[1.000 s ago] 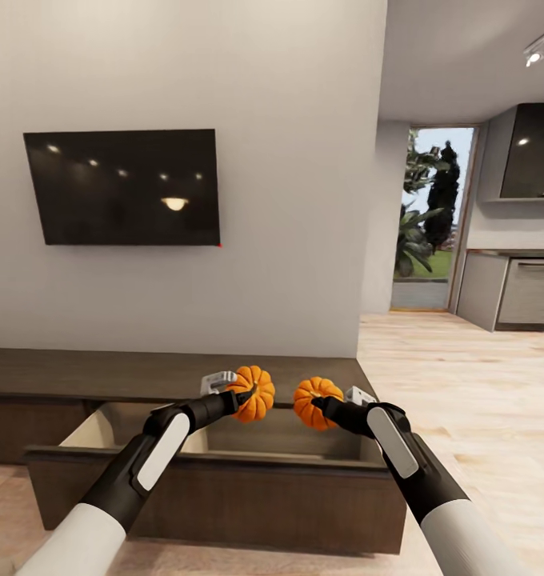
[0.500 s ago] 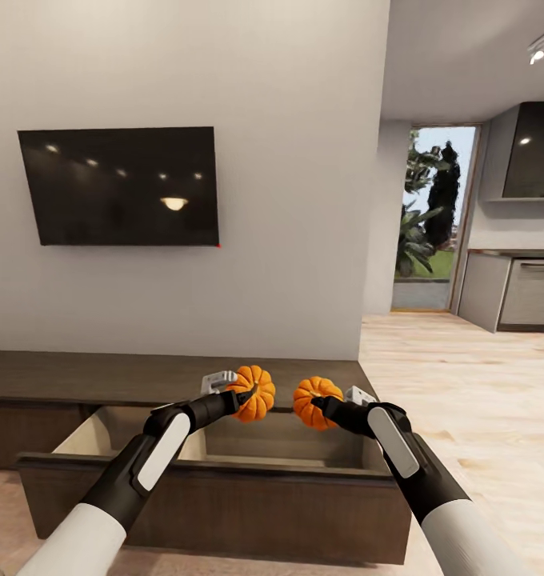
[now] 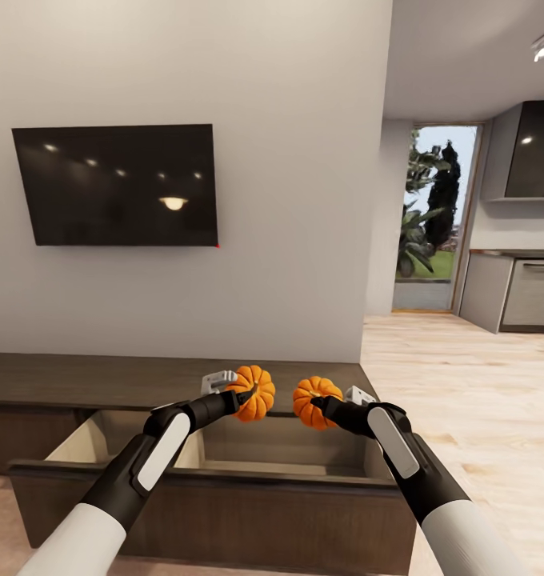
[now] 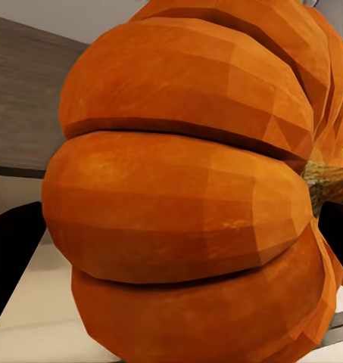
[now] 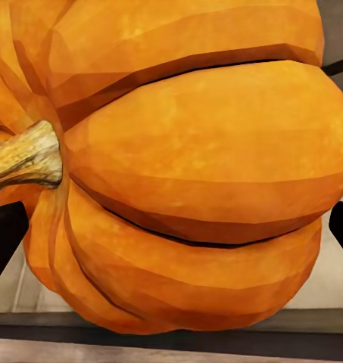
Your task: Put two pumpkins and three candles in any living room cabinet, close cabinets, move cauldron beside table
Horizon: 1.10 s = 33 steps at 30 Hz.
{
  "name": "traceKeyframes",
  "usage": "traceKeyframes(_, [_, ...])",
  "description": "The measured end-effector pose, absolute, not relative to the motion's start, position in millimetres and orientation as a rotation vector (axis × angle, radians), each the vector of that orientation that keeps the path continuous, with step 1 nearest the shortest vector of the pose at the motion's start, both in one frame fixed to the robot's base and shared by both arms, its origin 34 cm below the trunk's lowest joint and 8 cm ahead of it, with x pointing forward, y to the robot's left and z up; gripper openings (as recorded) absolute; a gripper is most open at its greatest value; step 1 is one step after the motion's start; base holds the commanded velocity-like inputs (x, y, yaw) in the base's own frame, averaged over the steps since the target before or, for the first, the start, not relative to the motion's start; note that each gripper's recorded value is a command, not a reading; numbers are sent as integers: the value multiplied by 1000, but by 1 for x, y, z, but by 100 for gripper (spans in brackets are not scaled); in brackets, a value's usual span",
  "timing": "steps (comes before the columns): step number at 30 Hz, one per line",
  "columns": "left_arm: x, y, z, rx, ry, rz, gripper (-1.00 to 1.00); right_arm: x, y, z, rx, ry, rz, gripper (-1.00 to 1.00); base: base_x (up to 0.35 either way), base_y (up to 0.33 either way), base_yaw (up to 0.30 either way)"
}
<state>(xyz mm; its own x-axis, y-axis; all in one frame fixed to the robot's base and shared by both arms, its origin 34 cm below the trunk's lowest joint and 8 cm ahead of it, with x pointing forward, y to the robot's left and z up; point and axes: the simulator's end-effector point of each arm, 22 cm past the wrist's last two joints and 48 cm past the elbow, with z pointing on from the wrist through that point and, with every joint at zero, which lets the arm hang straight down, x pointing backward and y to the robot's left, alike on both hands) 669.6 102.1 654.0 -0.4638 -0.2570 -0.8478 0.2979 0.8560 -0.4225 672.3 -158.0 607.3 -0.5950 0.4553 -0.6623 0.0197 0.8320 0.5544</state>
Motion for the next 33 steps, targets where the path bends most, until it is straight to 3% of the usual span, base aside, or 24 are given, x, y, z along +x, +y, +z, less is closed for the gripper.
traceKeyframes(33, [680,113,609,-15,2042,-586,-100,677,-159,567,371,2206,625,-100,2,0,0])
